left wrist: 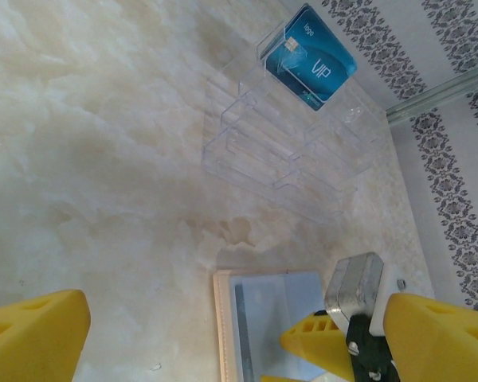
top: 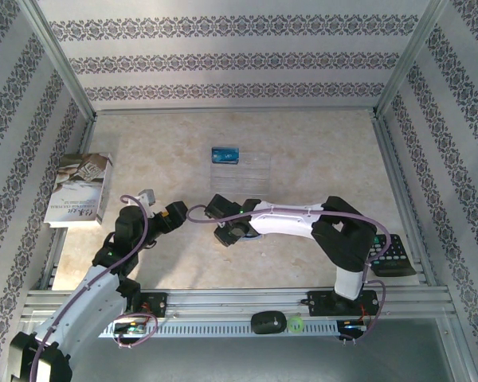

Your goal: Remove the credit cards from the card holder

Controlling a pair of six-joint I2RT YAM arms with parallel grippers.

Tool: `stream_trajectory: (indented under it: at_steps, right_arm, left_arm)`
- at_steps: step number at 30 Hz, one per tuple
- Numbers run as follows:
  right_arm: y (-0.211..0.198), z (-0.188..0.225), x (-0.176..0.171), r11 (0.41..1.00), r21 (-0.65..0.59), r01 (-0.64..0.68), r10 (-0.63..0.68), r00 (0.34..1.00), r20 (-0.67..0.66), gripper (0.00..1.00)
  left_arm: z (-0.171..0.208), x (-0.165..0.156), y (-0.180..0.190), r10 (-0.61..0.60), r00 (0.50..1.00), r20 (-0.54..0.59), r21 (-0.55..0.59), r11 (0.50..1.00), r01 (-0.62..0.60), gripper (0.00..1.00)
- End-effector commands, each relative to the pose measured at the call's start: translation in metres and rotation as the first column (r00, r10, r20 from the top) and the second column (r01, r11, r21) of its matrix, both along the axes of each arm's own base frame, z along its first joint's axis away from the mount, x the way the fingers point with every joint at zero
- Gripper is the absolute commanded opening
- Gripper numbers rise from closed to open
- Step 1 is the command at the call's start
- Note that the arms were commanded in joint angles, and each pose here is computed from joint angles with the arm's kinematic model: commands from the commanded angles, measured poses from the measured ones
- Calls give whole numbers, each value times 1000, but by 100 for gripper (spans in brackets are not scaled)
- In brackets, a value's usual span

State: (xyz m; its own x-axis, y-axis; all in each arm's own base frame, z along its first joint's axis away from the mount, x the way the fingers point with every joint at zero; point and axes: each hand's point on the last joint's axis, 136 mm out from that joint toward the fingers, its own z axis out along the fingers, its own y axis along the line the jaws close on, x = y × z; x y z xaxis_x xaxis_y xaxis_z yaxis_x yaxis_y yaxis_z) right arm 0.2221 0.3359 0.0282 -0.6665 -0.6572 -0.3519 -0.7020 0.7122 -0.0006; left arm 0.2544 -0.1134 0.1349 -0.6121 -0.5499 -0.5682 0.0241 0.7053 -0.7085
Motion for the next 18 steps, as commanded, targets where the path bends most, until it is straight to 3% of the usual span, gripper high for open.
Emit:
stream_trajectory:
  at_steps: [1,4,7,15,18]
  right_arm:
    - [-2,-11,2,999,-47,-3,2,1000,-5,42]
    - [0,-17,-2,999,-43,-9,7,999,-33,43]
    - [-3,-22,-4,999,-49,-4,2,999,-40,39]
    - [3,-7,4,997,70,15,-15,1000,11,2]
    - [7,7,8,983,182,32,-36,999,22,0]
  left_arm:
    - [12,2,-2,-28,999,19,14,1000,28,93]
    - [9,3,-7,-59,998,2,17,998,59,89]
    - [2,3,-14,-99,995,-25,5,995,99,79]
    - [-21,0,-30,-151,985,-81,-24,988,150,59]
    - [-29,0,-43,-182,980,-83,-11,983,181,52]
